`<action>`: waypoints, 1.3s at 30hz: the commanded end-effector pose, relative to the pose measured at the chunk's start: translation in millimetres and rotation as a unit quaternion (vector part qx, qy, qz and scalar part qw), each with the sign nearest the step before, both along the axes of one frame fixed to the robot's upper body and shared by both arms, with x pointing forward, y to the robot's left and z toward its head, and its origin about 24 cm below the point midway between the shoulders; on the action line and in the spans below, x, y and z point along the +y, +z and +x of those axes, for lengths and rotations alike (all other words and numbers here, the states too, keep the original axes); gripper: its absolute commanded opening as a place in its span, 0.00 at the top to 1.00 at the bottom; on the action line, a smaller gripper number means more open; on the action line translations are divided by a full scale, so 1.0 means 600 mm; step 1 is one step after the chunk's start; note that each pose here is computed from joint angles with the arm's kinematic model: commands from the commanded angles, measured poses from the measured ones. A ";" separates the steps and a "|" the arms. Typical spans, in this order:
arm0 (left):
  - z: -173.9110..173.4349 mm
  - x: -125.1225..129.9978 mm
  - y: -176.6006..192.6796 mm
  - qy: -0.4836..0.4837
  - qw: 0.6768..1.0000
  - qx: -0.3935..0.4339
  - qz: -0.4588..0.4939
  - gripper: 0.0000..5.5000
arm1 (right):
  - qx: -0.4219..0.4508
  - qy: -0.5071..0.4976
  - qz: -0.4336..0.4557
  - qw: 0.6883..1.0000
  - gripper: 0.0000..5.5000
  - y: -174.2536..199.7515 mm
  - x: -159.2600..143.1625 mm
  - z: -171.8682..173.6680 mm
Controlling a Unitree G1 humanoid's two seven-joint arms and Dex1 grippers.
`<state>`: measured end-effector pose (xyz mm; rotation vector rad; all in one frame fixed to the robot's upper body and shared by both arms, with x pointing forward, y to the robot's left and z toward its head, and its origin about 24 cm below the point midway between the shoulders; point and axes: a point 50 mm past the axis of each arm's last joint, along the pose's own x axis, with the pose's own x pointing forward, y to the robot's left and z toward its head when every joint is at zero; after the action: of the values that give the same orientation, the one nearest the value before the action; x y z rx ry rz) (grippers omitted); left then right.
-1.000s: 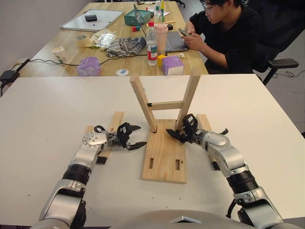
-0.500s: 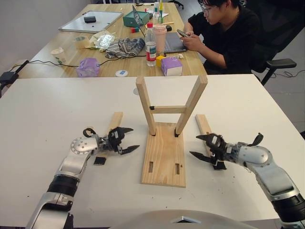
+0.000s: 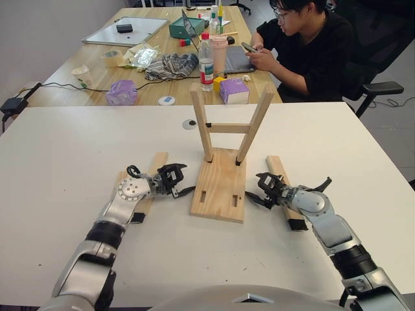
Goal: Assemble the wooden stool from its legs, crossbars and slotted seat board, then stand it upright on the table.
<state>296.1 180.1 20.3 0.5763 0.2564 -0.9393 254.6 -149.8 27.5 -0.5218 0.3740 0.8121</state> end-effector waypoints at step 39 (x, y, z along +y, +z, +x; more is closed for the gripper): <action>-0.137 0.221 -0.007 0.442 0.878 0.181 -0.025 0.53 | -0.156 -0.092 -0.008 0.983 0.36 0.096 -0.136 -0.019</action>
<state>224.2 313.3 29.9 0.1558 0.6624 -0.1501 241.0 -233.2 83.4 -0.6049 0.1398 0.5342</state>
